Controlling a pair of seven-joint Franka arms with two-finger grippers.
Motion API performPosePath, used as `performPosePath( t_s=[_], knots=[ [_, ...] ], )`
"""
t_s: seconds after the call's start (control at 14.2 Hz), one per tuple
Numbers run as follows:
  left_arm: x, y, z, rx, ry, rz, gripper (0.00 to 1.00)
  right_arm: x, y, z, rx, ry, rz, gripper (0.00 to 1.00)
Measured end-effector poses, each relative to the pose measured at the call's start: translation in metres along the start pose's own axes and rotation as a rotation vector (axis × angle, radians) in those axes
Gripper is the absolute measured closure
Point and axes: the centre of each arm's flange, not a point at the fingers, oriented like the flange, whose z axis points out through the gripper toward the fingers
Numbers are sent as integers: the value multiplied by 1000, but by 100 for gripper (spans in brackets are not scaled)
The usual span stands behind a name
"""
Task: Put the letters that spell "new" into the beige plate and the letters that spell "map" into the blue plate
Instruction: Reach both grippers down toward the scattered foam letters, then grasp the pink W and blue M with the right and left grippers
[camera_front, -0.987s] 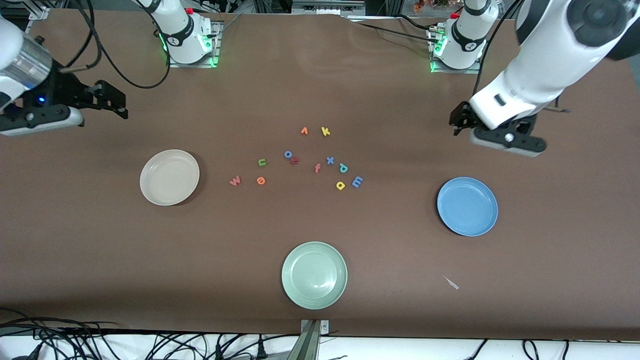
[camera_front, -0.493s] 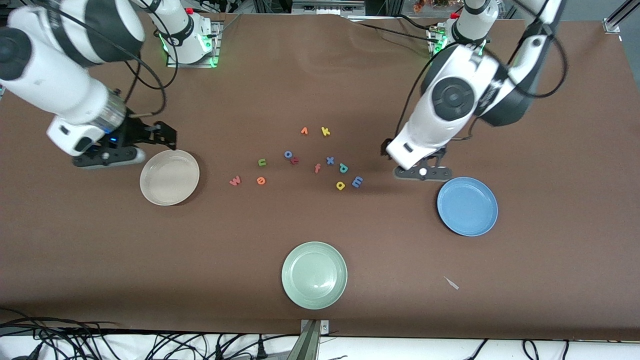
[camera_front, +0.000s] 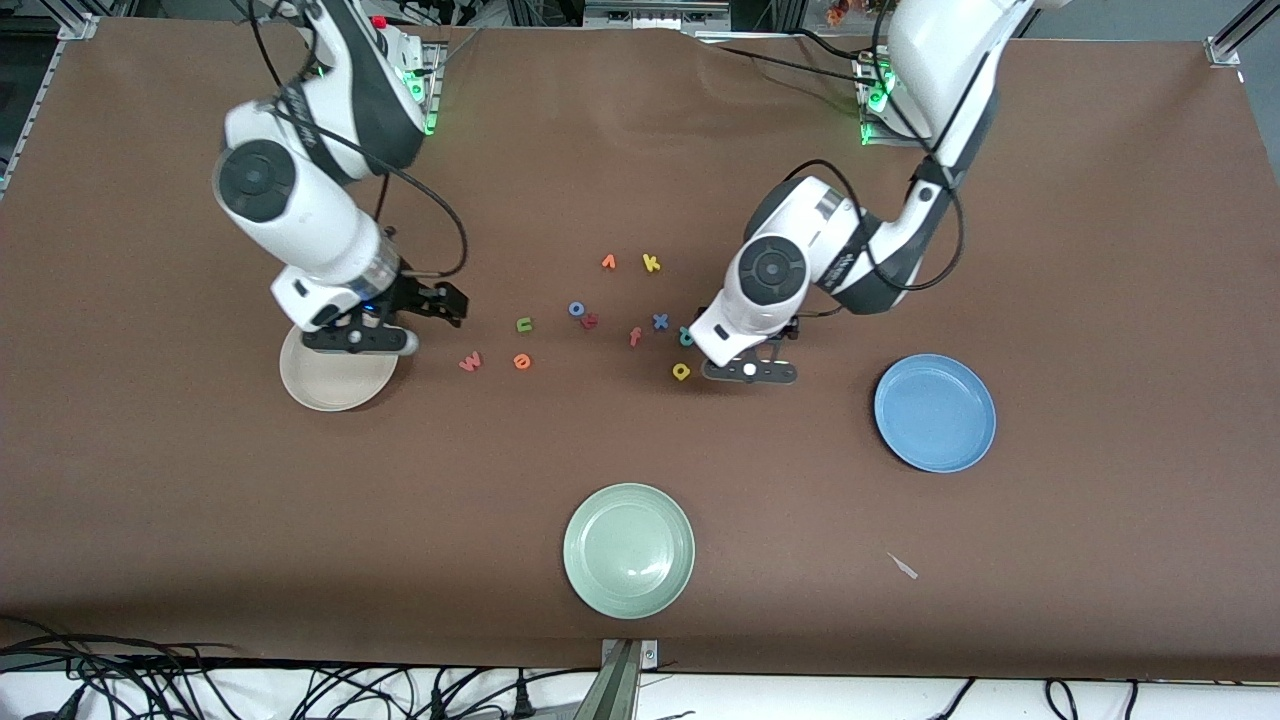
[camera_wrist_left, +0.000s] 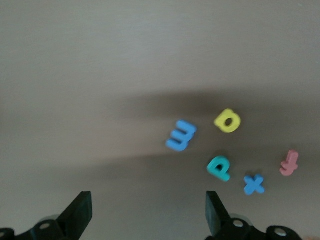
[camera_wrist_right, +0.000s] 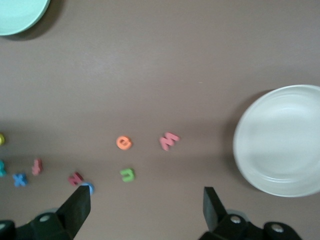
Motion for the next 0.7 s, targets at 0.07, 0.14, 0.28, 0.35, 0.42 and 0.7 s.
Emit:
performPosePath(
  t_s=[0.07,0.14,0.28,0.35,0.42,0.7],
  knots=[
    [1,6,10,-3,12,24,0,-2,-11,18,-2,-3,15,0],
    [3,9,19,-9,20,42,0,-3,-19,36,-8,-8,23,0],
    [7,10,35,-18,29,72,7,-1,-21,65,-17,-15,32,0],
    [10,9,40,-23,35,81,11,2,-18,75,-17,-11,38,0],
    [11,9,45,-27,40,88,24,4,-13,86,-15,-4,45,0],
    [15,8,53,-33,51,132,58,-6,12,142,2,44,69,0]
  ],
)
